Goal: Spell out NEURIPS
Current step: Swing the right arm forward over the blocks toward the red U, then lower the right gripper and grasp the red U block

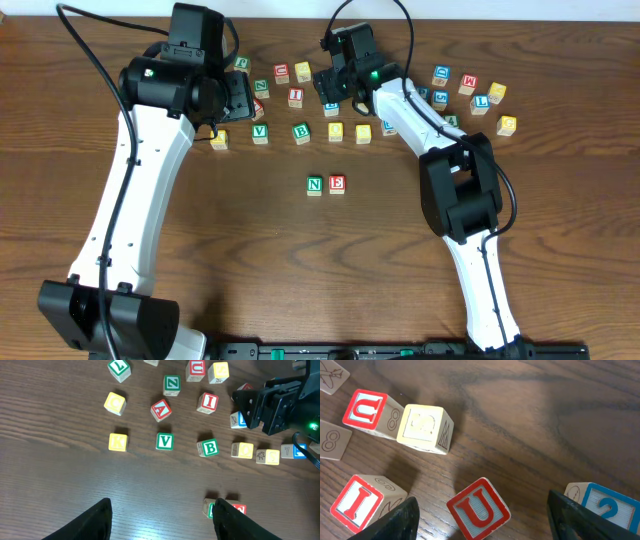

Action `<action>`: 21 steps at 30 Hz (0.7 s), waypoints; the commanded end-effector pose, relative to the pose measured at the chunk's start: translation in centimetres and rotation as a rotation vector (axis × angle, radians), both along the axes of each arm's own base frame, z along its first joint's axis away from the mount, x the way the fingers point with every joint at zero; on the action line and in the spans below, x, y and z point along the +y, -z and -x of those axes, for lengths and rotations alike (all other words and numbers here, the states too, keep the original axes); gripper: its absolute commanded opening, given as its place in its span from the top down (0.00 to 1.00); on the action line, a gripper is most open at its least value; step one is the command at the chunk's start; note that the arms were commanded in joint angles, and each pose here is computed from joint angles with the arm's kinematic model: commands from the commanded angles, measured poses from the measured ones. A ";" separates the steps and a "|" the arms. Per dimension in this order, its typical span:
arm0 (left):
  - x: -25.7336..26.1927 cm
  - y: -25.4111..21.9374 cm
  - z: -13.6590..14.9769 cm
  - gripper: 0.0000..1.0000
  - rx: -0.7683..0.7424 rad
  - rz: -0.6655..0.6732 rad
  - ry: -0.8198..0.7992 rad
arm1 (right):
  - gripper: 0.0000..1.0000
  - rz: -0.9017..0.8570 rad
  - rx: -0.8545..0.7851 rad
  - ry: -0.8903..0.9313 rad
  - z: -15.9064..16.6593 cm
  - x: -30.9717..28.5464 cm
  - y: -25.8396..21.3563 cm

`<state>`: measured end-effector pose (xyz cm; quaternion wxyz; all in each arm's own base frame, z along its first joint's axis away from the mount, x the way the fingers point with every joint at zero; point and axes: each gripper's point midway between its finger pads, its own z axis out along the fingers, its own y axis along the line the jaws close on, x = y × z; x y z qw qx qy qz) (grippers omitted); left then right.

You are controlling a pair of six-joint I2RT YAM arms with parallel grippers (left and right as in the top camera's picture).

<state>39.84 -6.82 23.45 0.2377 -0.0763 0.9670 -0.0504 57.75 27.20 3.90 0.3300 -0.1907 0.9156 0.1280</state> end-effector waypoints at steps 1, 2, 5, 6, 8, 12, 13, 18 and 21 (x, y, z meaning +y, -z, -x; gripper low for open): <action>0.1 -0.1 0.3 0.36 0.002 0.003 0.008 | 0.27 0.001 0.010 0.002 0.1 0.5 0.7; 0.1 -0.1 0.3 0.36 0.002 0.003 0.008 | 0.28 0.001 0.011 0.002 0.2 0.5 0.8; 0.1 -0.1 0.3 0.36 0.002 0.003 0.008 | 0.29 0.001 0.011 0.002 0.1 0.5 0.8; 0.1 -0.1 0.3 0.36 0.002 0.003 0.008 | 0.29 0.002 0.011 0.002 0.1 0.5 0.9; 0.1 -0.1 0.3 0.36 0.002 0.003 0.008 | 0.29 0.003 0.014 0.002 0.1 0.5 1.2; 0.1 -0.1 0.3 0.36 0.002 0.003 0.008 | 0.33 0.008 0.025 0.002 0.2 0.5 2.1; 0.1 -0.1 0.3 0.36 0.002 0.003 0.008 | 0.35 0.009 0.029 0.002 0.2 0.5 2.3; 0.1 -0.1 0.3 0.36 0.002 0.003 0.008 | 0.46 0.003 0.022 0.006 0.1 0.5 2.2; 0.1 -0.1 0.3 0.37 0.002 0.003 0.008 | 0.48 -0.008 0.023 0.031 -0.1 0.5 2.2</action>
